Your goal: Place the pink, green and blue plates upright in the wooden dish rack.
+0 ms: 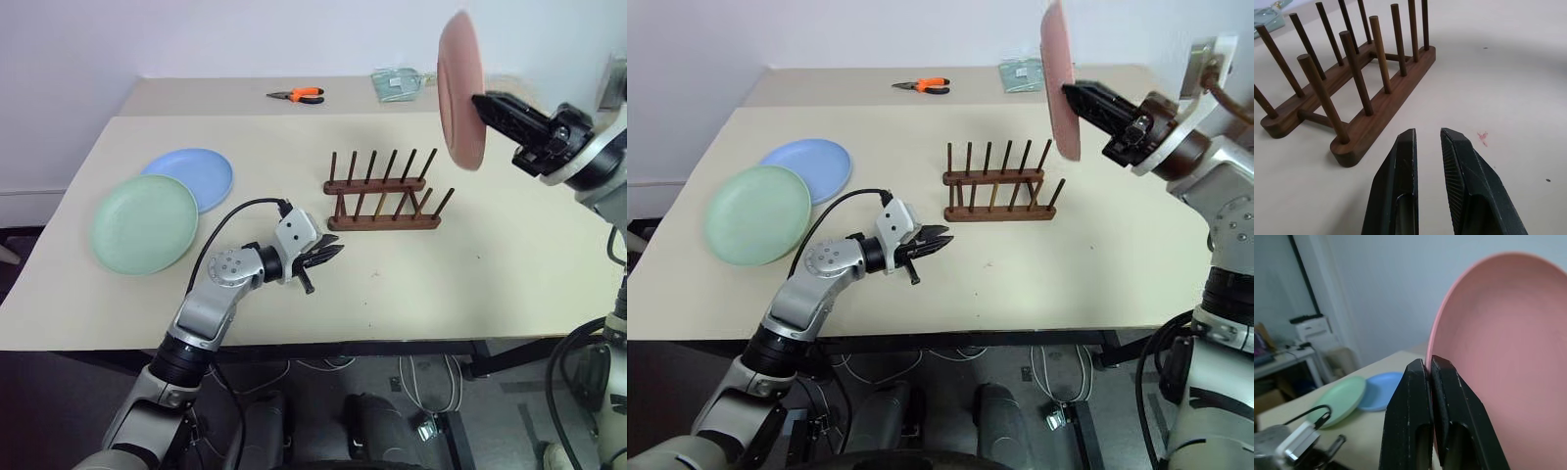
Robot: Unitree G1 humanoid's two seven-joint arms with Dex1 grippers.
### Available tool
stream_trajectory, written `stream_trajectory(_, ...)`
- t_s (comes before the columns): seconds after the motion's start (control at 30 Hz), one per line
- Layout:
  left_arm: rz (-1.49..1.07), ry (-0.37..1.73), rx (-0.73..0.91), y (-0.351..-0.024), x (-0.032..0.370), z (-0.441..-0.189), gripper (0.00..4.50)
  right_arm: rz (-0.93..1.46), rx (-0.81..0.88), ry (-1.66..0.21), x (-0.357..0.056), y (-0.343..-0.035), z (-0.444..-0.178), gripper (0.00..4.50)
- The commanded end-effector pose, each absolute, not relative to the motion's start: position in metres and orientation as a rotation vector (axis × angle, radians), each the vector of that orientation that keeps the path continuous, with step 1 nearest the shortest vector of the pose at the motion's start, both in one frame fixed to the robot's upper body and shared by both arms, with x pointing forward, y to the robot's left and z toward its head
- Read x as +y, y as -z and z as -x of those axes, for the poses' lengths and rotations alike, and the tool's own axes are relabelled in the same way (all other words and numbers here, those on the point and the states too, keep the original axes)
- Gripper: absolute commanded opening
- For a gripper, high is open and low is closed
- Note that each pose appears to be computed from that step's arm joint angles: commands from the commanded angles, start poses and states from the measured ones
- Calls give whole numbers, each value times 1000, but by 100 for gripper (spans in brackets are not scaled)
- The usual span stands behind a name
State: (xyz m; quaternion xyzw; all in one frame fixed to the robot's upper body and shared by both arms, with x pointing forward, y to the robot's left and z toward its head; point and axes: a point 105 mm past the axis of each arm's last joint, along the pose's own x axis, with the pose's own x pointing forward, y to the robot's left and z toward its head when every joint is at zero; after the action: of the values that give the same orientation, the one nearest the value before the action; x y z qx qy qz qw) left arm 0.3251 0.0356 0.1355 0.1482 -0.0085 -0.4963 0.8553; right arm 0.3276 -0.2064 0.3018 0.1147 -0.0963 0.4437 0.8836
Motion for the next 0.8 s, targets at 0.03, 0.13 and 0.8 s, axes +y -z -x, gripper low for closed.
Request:
stream_trajectory(0.03,-314,1049,-76,-149,33,-323,79,-268,-225,-932,-209,-306,-327,6)
stream_trajectory(0.13,-314,1044,-70,-147,35,-321,79,-323,-219,-948,-210,-305,-329,6)
stream_trajectory(0.8,-312,1046,-68,-147,35,-318,79,-587,-192,-807,-233,-296,-362,63)
